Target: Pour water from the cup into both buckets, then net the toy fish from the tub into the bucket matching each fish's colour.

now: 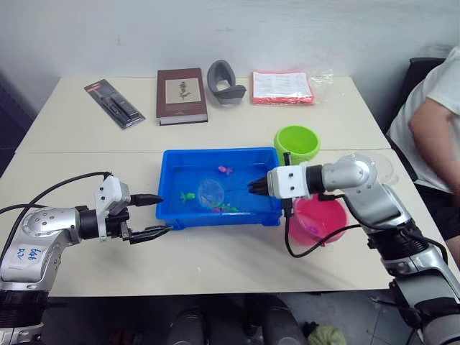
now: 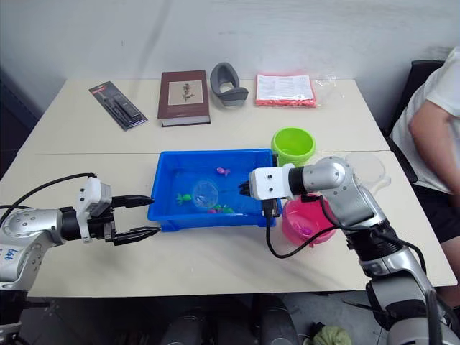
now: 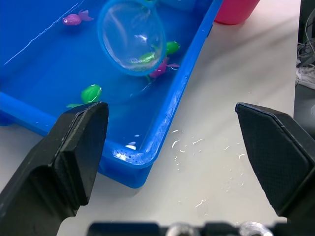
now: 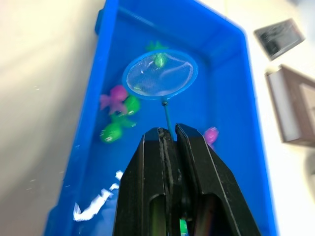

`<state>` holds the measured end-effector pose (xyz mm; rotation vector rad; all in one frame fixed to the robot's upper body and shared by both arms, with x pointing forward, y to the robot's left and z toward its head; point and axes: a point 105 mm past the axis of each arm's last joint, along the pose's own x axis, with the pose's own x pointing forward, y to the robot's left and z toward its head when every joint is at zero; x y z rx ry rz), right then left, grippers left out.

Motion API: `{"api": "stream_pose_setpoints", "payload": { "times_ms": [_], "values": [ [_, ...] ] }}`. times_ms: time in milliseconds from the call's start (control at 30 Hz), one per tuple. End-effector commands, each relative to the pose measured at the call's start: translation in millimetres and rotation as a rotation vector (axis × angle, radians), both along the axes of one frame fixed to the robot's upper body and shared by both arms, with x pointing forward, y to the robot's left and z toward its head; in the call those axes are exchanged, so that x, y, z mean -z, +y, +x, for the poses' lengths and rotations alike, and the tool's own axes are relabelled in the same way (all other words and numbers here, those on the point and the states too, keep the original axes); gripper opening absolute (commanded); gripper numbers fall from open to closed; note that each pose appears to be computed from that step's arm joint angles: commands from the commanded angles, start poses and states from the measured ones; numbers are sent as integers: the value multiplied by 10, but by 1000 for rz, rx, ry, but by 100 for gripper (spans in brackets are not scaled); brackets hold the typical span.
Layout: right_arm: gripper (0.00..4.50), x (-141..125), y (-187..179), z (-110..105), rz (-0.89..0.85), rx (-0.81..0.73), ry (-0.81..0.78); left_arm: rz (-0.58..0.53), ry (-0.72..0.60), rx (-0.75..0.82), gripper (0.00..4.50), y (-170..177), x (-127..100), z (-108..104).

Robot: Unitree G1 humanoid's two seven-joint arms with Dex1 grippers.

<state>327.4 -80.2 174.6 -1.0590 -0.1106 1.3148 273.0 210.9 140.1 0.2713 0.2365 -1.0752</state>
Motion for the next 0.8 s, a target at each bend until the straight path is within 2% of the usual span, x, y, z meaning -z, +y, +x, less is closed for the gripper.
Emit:
{"api": "stream_pose_setpoints", "payload": {
  "times_ms": [33, 300, 433, 600, 800],
  "values": [
    [0, -49, -51, 13, -28, 23, -35, 16, -35, 5, 444, 23, -82, -24],
    [0, -19, -301, 206, -84, 119, -115, 16, -46, -1, 444, 25, -84, -39],
    [0, -159, -410, 289, -34, 164, -146, 19, -45, -8, 444, 44, -90, -45],
    [0, -424, -292, 210, 62, 107, -138, 25, -39, -13, 444, 68, -94, -57],
    [0, -269, -190, 26, 21, 37, -79, 23, -34, -14, 444, 55, -76, -72]
  ]
}}
